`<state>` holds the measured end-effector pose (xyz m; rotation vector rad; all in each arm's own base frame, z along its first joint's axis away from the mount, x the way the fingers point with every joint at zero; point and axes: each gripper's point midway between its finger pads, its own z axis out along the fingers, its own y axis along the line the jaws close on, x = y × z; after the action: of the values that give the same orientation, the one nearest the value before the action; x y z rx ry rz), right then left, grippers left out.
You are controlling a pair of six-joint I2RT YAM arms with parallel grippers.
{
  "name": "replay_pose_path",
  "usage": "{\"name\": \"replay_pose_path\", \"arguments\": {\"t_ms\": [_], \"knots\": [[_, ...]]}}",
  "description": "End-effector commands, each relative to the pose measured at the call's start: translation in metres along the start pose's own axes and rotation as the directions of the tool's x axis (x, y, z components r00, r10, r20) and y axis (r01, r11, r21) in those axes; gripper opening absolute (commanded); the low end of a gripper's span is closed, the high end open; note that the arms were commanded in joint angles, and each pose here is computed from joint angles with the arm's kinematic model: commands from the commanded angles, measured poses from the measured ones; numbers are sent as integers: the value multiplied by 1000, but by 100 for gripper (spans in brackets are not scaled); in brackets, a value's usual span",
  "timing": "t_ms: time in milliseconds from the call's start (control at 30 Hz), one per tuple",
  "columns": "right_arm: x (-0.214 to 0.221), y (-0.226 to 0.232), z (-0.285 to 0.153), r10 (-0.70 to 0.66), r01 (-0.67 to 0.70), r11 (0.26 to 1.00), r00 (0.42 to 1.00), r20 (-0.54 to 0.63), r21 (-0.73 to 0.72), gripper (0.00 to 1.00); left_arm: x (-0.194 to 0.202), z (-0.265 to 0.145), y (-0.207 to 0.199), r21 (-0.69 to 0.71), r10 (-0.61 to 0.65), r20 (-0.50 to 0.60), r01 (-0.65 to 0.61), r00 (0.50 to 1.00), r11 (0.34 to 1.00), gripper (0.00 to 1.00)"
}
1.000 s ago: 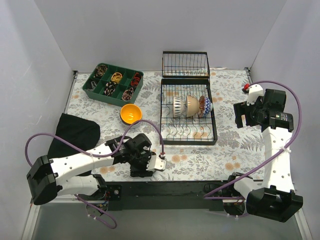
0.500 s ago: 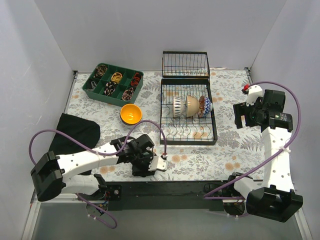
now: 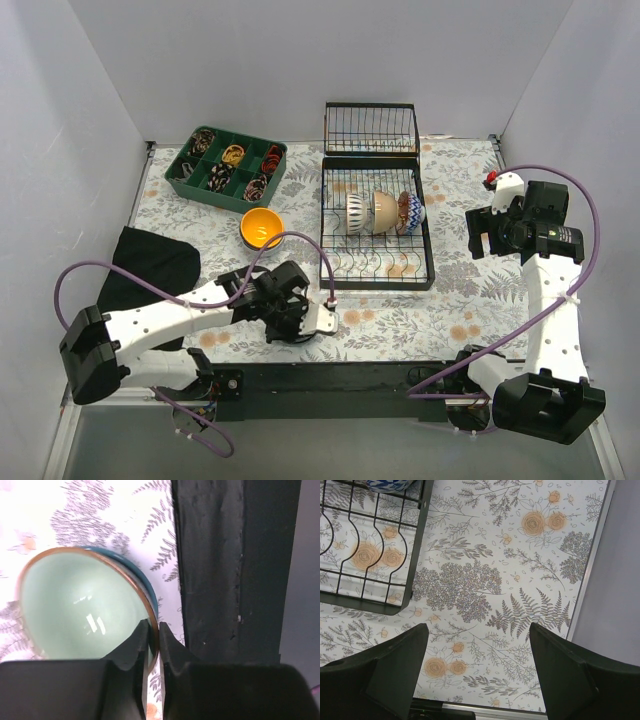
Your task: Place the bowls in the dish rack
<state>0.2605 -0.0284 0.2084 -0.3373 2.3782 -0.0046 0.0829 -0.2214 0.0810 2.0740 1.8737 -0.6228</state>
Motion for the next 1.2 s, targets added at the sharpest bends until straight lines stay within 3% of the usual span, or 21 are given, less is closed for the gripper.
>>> {"name": "replay_pose_path", "arguments": {"t_ms": [0,367,500,600,633,667,733,800,833,933,967,1067,1167], "knots": [[-12,-3,-3,3,-4,1000,999,41,13,90,-18,-27,1,-44,7,51,-5,999,999,0],[-19,-6,-3,20,-20,1000,999,47,20,90,-32,-53,10,-118,3,71,5,997,993,0],[-21,-9,-4,19,-20,999,999,47,28,90,-70,-77,40,-233,22,154,15,988,972,0],[-22,-10,-3,24,-25,999,999,39,28,90,-93,-87,82,-293,-45,234,115,971,949,0],[-23,-10,-2,23,-24,999,999,36,27,90,-104,-110,110,-332,-95,309,201,946,922,0],[-24,-11,-3,22,-23,999,999,39,31,90,-106,-106,130,-307,-165,330,271,930,912,0],[-26,-13,-2,22,-23,999,999,35,31,90,-124,-135,171,-260,-276,476,433,835,863,0],[-29,-15,-3,21,-22,999,999,37,38,89,-140,-138,198,-176,-319,556,484,768,857,0],[-29,-15,-1,23,-24,999,999,28,35,89,-141,-146,212,-144,-363,604,545,709,826,0],[-32,-18,-3,22,-24,999,999,25,47,89,-163,-155,239,-63,-360,691,549,626,833,0],[-31,-19,-4,19,-20,998,1000,19,51,89,-169,-157,245,-16,-405,709,588,577,809,0],[-30,-21,-7,11,-12,998,1000,9,63,89,-178,-154,259,88,-466,737,615,489,784,0],[-27,-24,-8,6,-6,997,1000,0,81,89,-181,-151,270,153,-501,751,625,430,766,0]]}}
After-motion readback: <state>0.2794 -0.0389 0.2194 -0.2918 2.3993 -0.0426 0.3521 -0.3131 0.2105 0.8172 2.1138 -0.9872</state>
